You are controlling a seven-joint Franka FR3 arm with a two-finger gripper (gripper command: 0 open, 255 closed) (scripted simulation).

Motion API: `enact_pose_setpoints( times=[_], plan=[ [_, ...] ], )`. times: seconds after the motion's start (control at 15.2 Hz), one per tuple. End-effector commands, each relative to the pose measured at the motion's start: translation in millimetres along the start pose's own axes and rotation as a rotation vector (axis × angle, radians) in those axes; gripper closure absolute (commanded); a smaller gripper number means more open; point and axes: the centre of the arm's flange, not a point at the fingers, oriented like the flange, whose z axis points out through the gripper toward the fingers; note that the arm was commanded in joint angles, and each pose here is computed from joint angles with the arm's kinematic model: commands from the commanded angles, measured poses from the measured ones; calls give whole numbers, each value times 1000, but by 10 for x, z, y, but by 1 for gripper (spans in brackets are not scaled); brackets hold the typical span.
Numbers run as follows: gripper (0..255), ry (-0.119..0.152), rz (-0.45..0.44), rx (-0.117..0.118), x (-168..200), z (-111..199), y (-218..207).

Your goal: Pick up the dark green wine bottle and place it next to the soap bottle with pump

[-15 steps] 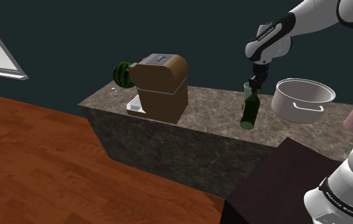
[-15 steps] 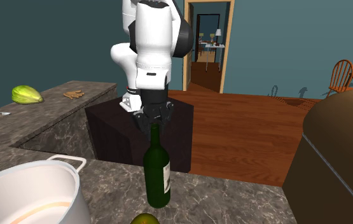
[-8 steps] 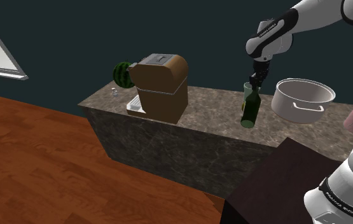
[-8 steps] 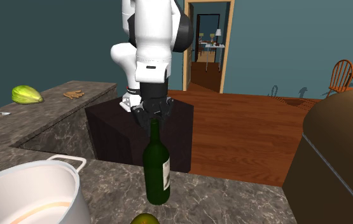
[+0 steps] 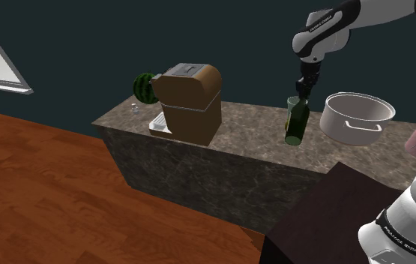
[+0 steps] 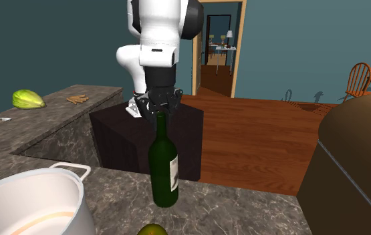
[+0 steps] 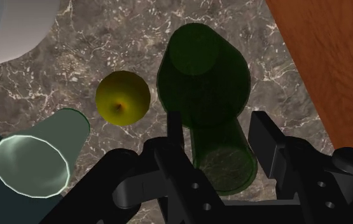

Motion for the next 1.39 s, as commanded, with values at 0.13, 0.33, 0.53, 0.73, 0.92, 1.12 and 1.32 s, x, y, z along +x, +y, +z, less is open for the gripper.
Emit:
enact_pose_setpoints(
  times=[0.13,0.33,0.53,0.73,0.92,1.12,1.32],
  plan=[
    [255,0,0,0,-9,-229,1],
    [255,0,0,0,-13,-388,9],
    [255,0,0,0,-17,-546,17],
    [255,0,0,0,-21,-704,26],
    [255,0,0,0,-25,-862,34],
    [255,0,0,0,-28,-1020,42],
    [255,0,0,0,-32,-1178,51]
  ],
)
